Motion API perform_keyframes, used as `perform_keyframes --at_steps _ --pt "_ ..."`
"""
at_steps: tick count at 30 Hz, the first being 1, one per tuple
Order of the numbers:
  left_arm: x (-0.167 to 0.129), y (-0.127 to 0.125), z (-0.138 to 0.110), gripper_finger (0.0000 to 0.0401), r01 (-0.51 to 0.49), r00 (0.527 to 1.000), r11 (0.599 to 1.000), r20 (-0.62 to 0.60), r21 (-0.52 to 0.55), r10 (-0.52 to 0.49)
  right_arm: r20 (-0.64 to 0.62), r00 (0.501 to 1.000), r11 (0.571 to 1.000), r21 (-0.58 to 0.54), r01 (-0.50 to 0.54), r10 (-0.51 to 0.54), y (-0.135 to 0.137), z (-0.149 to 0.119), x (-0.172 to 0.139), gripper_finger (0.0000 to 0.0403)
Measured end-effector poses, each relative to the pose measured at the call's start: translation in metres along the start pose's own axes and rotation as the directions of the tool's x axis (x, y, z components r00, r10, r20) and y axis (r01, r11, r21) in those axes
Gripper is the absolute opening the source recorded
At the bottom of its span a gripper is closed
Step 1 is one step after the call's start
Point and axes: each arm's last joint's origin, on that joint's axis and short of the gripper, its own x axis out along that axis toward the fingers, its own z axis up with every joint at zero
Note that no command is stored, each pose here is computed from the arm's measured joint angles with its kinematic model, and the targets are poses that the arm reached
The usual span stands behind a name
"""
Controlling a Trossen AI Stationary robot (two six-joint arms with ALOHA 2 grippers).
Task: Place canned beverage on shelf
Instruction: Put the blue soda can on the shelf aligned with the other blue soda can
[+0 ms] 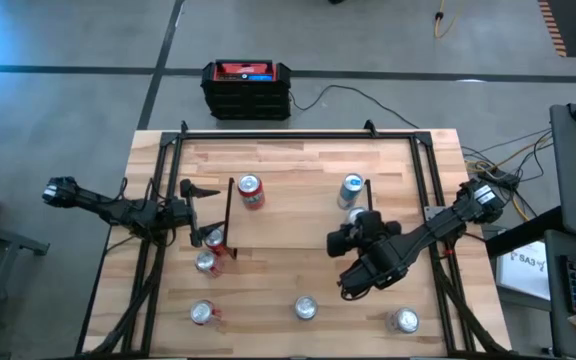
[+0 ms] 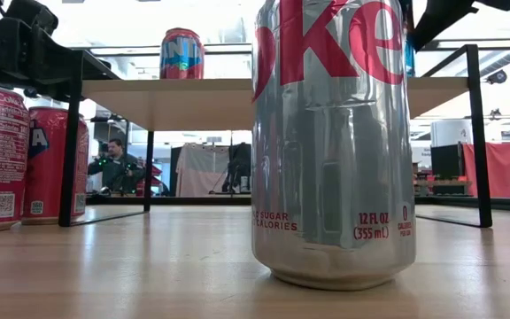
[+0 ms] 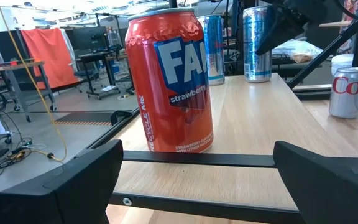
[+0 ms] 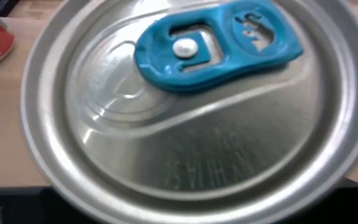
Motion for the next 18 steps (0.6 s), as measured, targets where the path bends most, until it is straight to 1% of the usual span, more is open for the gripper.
perform_keyframes --at_steps 11,18 --pt "0.0000 0.0000 0.0000 0.0400 0.000 1.000 1.000 0.000 0.000 0.000 0.013 1.000 0.999 -0.031 0.019 -0.019 -0.0010 -0.0003 0.0010 0.0248" --pt "0.0000 0.0000 0.0000 0.0400 0.000 1.000 1.000 0.000 0.000 0.000 0.012 1.000 1.000 -0.024 0.011 -0.011 -0.0001 -0.0006 0.0010 0.0248"
